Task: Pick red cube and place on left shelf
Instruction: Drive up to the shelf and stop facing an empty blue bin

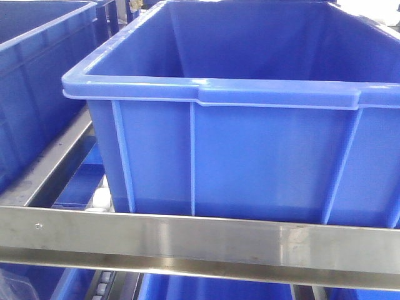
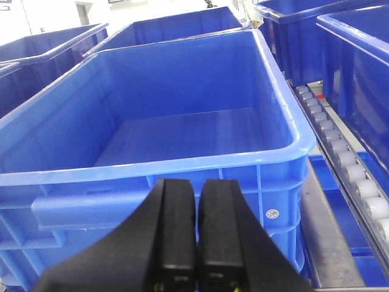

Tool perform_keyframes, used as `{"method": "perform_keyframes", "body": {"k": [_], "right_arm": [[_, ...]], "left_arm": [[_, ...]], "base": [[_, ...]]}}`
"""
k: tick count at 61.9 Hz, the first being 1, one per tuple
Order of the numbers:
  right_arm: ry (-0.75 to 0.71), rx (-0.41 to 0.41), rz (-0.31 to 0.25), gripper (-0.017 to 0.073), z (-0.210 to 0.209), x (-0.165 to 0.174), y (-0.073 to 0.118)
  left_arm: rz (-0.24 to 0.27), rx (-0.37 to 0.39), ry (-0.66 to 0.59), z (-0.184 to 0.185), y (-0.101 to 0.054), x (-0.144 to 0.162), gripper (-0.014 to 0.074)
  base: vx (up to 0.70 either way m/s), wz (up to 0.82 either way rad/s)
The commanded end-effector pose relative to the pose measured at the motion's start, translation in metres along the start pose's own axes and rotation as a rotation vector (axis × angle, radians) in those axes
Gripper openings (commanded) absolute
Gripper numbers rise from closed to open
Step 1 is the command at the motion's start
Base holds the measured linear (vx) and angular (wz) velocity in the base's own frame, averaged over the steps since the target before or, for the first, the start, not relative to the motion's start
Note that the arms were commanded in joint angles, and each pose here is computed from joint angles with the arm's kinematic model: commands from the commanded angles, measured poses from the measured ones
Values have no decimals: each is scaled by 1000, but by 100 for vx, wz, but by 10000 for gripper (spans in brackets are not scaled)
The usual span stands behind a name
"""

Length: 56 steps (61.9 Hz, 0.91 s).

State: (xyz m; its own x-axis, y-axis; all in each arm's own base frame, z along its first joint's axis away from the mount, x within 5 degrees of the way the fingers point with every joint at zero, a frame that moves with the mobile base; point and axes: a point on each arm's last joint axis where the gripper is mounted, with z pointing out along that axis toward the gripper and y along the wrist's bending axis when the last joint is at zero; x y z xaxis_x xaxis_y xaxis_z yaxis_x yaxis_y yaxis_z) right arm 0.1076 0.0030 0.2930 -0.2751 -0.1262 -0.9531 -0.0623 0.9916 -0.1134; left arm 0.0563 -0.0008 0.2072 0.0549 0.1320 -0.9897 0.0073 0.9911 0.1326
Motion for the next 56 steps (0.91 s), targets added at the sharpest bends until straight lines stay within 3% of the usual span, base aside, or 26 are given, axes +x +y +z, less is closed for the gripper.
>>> {"method": "perform_keyframes", "body": {"k": [1, 56], "right_arm": [[-114, 21, 1, 58, -3, -17, -3], [-114, 21, 1, 58, -3, -17, -3]], "left_arm": [[-5, -4, -69, 0, 0, -1, 106], [-5, -4, -69, 0, 0, -1, 106]], "base": [[0, 0], [0, 2]]}}
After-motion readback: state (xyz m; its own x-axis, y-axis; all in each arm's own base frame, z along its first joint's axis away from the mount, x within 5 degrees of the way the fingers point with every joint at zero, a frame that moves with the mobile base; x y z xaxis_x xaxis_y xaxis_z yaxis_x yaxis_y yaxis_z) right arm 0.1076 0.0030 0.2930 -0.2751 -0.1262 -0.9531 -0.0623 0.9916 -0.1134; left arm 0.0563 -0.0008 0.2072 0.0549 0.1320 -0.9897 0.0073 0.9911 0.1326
